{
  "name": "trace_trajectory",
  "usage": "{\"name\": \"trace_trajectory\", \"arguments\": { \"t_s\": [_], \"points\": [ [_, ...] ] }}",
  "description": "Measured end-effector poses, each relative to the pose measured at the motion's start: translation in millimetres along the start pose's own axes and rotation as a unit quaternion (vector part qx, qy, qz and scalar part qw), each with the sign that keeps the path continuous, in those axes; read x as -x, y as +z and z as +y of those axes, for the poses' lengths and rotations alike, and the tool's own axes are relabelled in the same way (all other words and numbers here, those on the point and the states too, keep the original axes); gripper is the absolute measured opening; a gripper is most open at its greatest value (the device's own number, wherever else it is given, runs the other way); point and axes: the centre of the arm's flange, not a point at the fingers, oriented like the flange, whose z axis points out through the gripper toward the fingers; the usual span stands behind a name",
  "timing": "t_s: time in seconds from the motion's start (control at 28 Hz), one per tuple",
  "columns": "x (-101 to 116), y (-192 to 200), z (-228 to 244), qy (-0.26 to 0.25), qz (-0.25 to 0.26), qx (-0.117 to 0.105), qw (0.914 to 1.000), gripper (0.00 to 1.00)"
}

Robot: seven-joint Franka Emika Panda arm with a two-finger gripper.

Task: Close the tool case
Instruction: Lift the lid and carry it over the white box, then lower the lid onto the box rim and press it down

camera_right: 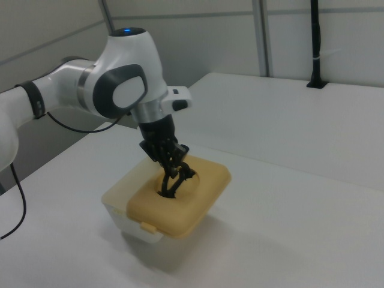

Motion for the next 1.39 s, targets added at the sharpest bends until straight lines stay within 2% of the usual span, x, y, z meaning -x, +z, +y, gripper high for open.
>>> {"name": "trace_trajectory", "arguments": {
  "t_s": [0.29, 0.61, 1.0, 1.39],
  "points": [
    [-9, 3, -59, 0.031, 0.022, -0.003, 0.9993, 0.11],
    [-10, 13, -110, 0.067, 0.019, -0.002, 0.9976, 0.11],
    [-17, 39, -139, 0.062, 0.017, 0.024, 0.9977, 0.11],
    [-25, 49, -156, 0.049, 0.032, 0.021, 0.9981, 0.11]
  ]
}}
